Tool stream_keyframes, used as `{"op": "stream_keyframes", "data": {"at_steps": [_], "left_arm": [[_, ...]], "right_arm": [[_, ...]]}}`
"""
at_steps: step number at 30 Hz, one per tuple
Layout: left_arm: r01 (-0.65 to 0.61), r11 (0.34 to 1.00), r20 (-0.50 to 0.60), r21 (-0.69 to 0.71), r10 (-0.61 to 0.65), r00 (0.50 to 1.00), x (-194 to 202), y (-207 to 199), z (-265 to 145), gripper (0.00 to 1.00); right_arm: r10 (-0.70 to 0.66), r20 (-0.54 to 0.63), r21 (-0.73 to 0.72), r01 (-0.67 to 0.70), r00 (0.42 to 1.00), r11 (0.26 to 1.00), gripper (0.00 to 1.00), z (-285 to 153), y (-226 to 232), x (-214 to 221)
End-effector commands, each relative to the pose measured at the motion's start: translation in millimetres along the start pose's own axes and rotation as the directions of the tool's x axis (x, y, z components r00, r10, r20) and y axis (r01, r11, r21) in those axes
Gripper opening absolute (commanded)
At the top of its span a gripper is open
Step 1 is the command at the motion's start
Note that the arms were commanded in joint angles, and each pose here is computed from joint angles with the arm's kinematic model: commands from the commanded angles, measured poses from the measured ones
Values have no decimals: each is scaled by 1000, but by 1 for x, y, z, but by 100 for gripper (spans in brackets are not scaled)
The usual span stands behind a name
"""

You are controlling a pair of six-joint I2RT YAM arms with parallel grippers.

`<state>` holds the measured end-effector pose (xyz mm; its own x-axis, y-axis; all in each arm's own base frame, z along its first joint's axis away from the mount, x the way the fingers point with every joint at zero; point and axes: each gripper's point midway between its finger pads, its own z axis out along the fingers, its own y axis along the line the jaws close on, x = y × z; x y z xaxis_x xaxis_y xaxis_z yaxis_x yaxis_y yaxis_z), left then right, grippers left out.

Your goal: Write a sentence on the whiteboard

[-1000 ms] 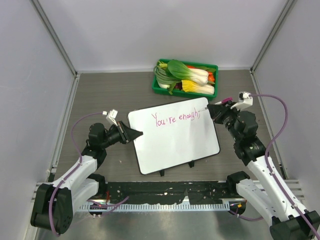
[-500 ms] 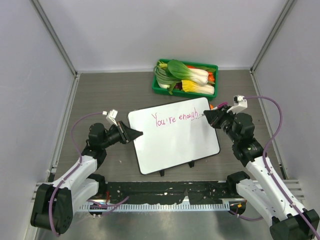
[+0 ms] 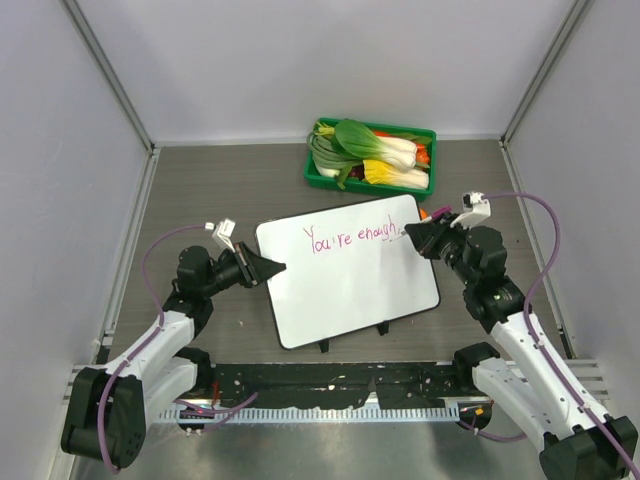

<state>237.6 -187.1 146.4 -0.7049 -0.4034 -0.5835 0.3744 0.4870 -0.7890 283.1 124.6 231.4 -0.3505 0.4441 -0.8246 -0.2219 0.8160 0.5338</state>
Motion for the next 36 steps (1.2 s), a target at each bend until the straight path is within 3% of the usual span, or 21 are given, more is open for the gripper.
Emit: {"op": "stream_keyframes", "data": {"at_steps": [1, 11, 25, 36], "left_arm": [[-126, 975, -11, -183, 126, 992, 7, 47, -3, 0], [-121, 975, -7, -187, 122, 992, 7, 48, -3, 0], [-122, 975, -9, -186, 123, 992, 7, 48, -3, 0], [-125, 976, -12, -181, 125, 992, 7, 47, -2, 0]], "right_arm": [[-14, 18, -34, 14, 1000, 999, 1, 2, 5, -3], [-10, 11, -84, 10, 1000, 996, 1, 8, 24, -2], [-84, -23, -184, 78, 996, 980, 1, 12, 107, 31], [-80, -15, -203, 76, 997, 976, 1, 14, 117, 32]]}}
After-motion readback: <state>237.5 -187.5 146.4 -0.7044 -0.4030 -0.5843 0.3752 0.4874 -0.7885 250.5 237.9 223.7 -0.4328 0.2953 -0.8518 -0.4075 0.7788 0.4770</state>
